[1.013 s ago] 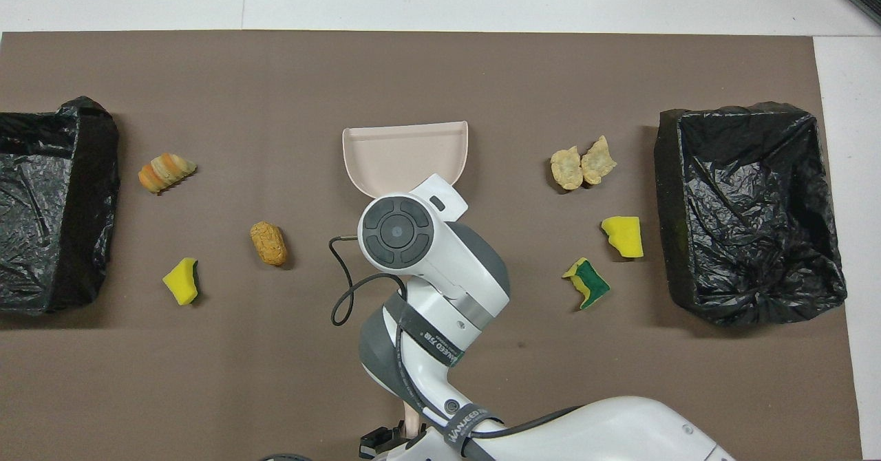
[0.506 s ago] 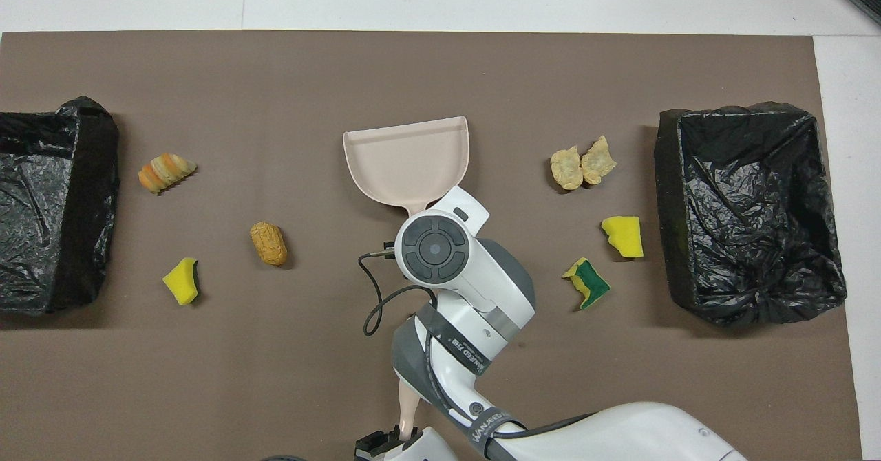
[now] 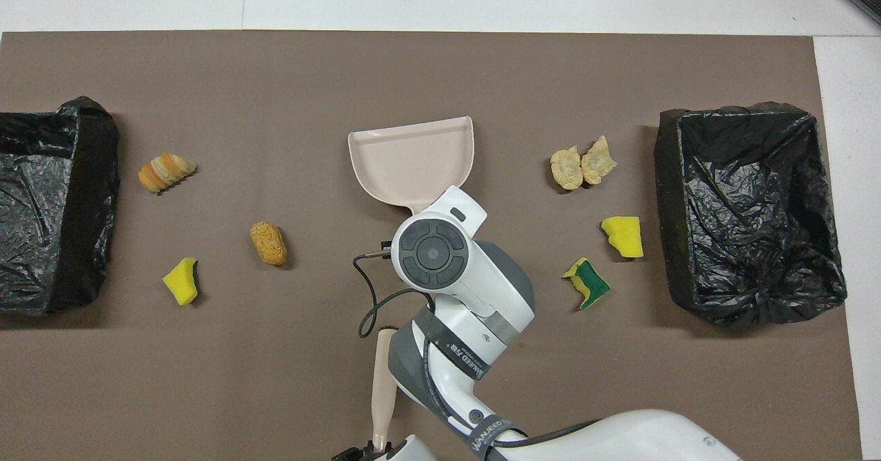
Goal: Sweep and dump trash in bin
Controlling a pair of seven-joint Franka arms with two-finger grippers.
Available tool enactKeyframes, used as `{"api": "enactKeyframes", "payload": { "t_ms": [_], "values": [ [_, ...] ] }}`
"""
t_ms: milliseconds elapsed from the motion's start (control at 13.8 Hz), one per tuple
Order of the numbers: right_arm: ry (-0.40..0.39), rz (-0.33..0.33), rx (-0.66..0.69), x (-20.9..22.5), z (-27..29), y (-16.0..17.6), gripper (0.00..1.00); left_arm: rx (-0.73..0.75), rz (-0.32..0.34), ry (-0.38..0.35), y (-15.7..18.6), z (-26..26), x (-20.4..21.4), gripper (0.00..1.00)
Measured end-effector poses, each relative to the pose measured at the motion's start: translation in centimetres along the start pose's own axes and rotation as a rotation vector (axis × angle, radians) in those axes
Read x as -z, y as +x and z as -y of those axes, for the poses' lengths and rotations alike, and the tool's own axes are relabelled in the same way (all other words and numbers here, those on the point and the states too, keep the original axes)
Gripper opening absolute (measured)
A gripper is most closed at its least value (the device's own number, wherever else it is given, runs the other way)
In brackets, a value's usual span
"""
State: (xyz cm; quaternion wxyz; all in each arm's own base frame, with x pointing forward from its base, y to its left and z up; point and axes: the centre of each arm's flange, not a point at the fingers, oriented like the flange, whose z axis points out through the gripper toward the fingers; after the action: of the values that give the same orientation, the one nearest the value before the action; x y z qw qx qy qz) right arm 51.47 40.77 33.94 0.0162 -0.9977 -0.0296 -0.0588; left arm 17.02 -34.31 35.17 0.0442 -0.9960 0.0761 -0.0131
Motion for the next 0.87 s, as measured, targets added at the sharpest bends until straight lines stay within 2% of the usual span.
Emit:
{"api": "enactKeyframes", "payload": {
  "t_ms": [72,145,506,651,868],
  "values": [
    [0.001,-0.001,0.001,0.0,0.0,0.0,0.15,0.006,0.006,0.014,-0.1,0.4,0.3,0.26],
    [0.003,-0.004,0.002,0.2,0.1,0.0,0.07,0.015,0.010,0.025,0.0,1.0,0.8,0.26],
    [0.013,-0.028,0.097,2.1,-0.6,0.5,0.07,0.078,0.011,0.046,1.1,3.3,2.2,0.26],
    [0.029,-0.007,0.109,1.7,-0.8,0.4,0.22,0.088,0.019,0.050,2.0,4.2,2.1,0.26],
    [0.038,0.017,0.103,1.1,-1.0,0.0,0.57,0.115,0.032,0.058,3.8,6.1,1.7,0.26]
  ]
}}
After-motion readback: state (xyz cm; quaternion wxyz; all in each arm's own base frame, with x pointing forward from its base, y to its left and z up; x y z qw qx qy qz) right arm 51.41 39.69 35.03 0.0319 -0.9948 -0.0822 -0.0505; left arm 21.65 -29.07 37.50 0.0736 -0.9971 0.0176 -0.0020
